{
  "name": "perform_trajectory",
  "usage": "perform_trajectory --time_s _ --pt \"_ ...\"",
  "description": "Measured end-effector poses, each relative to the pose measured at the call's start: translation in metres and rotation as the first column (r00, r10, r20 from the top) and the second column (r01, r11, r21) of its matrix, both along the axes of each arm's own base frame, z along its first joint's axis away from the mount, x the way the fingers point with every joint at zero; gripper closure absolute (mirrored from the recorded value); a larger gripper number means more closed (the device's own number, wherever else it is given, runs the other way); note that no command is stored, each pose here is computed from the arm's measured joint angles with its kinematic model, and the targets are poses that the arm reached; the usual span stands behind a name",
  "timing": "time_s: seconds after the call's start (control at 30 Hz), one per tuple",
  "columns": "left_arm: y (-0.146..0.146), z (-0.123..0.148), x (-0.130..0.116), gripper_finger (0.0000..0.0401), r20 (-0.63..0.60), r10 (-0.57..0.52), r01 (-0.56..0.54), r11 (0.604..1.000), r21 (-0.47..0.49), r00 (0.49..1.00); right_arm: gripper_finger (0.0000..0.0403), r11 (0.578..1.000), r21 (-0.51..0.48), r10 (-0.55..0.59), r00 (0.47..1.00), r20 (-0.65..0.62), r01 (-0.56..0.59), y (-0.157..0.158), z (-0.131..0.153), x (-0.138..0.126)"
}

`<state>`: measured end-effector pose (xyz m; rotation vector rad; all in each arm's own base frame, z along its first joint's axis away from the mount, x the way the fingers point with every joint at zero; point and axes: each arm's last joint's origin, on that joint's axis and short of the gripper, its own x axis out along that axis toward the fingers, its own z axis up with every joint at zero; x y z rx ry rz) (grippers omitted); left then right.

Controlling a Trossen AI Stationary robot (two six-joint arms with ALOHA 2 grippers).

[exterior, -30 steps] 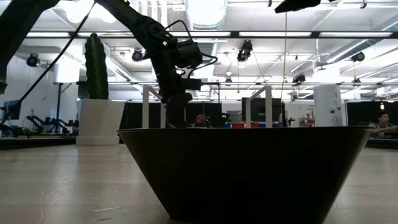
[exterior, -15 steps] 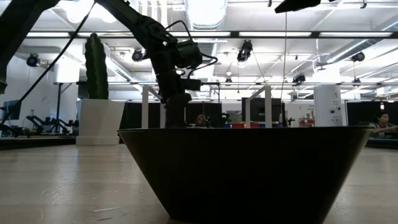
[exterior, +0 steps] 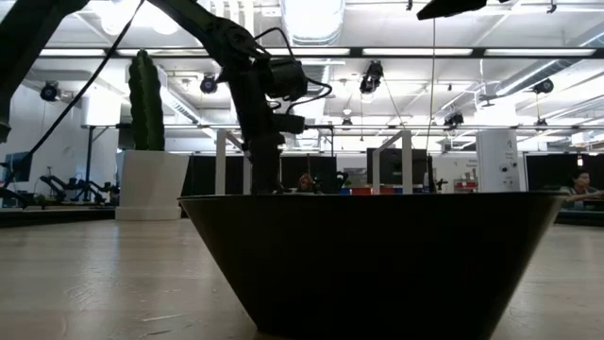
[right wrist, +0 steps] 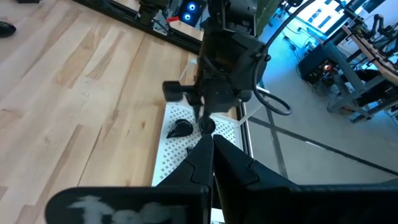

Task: Pick & Place Mini shaped plates
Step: Stack the black drop-shaped plate on top of the black drop-shaped plate on the shelf

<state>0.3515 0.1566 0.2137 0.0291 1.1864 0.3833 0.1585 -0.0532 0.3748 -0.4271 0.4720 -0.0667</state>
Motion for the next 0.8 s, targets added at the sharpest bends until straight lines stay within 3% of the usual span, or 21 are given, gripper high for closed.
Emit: perform_trajectory --time_s 0.17,0.3,0.6,0.8 --pt "-0.016 -0.002 0.002 0.0334 0.025 -0.226 0.227 0.967 -0.119 0.974 0.0394 1.0 0.0 0.0 1.0 0.0 0.0 0.0 0.0 0.0" --pt "-0.028 -0.009 0.005 0.0334 0.013 -0.319 0.319 0.941 -0.115 0.948 0.0394 1.0 0.008 -0.004 1.0 0.001 0.004 0.0 0.0 0.0" --pt "-0.034 -0.021 0.011 0.0334 0.054 -0.331 0.332 0.943 -0.02 0.942 0.0394 1.0 0.016 -0.008 1.0 0.002 0.008 0.0 0.0 0.0" --pt "-0.034 -0.024 0.01 0.0334 0.054 -0.305 0.307 0.951 -0.028 0.951 0.0394 1.0 0.017 -0.008 1.0 0.002 0.008 0.0 0.0 0.0"
